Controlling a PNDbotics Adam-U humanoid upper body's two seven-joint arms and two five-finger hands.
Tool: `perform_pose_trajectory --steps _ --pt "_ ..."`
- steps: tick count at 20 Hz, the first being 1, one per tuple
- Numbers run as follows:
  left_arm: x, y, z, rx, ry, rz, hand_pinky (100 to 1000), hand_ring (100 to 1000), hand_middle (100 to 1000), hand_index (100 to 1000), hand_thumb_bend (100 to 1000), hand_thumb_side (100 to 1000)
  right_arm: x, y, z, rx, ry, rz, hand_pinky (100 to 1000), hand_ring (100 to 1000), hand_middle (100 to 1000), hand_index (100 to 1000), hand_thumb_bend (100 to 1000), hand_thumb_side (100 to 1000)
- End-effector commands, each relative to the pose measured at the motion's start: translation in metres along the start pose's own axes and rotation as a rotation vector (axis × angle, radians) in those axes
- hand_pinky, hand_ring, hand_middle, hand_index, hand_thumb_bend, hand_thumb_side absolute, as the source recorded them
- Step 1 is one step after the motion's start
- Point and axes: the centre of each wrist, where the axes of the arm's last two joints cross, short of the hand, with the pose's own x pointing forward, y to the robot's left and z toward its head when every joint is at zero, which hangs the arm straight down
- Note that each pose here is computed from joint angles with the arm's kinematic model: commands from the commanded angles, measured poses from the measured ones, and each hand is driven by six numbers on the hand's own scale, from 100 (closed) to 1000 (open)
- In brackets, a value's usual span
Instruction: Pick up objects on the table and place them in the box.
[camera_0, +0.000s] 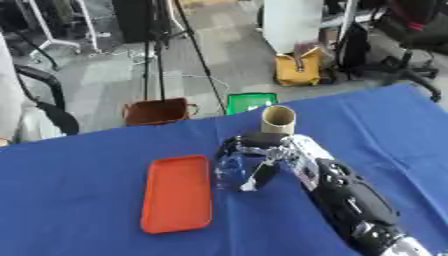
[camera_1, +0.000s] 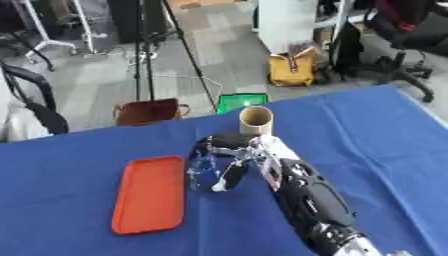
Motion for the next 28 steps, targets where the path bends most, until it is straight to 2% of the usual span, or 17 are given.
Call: perform_pose_trajectory --steps 1,7,10,13,14,15,16,19,20,23,24,28 --pt "0.007 0.001 -0.004 -0.014 -0.031 -0.009 557 857 798 888 660 411 -0.006 -0.014 0.006 -0.008 0.02 0.042 810 791 800 869 482 225" --pt "0.007 0.001 -0.004 -0.012 -0.031 -0.008 557 857 798 888 658 412 -0.007 -0.003 0.004 0.017 0.026 0.031 796 779 795 866 460 202" --pt "0.007 0.0 -0.004 -0.013 -0.031 -0.007 557 857 798 888 657 413 -0.006 0.002 0.003 0.029 0.025 0.023 732 742 776 853 444 173" --pt "0.007 0.0 -0.004 -0.013 -0.031 -0.007 557 857 798 888 657 413 -0.006 0.005 0.002 0.034 0.027 0.016 727 739 775 852 444 171" --pt "0.007 0.001 -0.004 -0.012 -0.031 -0.007 557 857 798 888 652 415 -0.005 0.005 0.002 0.03 0.026 0.013 614 622 704 802 429 131" --pt "0.007 0.001 -0.004 -0.011 -0.031 -0.006 557 857 798 888 652 415 -0.005 0.006 0.002 0.022 0.024 0.01 614 622 704 802 429 131" --pt "0.007 0.001 -0.004 -0.01 -0.031 -0.006 557 857 798 888 649 419 -0.005 0.007 0.001 0.015 0.022 0.008 564 567 646 763 425 121" --pt "0.007 0.0 -0.004 -0.009 -0.031 -0.005 557 857 798 888 649 419 -0.004 0.008 0.0 0.001 0.017 0.009 549 551 627 750 424 116" --pt "0.007 0.0 -0.004 -0.009 -0.032 -0.005 557 855 798 888 645 422 -0.004 0.008 0.0 -0.002 0.016 0.009 501 502 582 710 416 106" --pt "0.007 0.001 -0.004 -0.008 -0.032 -0.005 556 854 796 888 645 422 -0.003 0.01 0.0 -0.007 0.017 0.009 481 483 562 691 412 101" --pt "0.007 0.001 -0.004 -0.008 -0.032 -0.005 556 853 795 888 644 422 -0.003 0.011 0.0 -0.009 0.017 0.008 433 434 500 635 404 100" --pt "0.007 0.001 -0.004 -0.008 -0.031 -0.006 556 852 794 888 644 421 -0.002 0.01 -0.001 -0.026 -0.004 0.007 392 397 454 592 400 100"
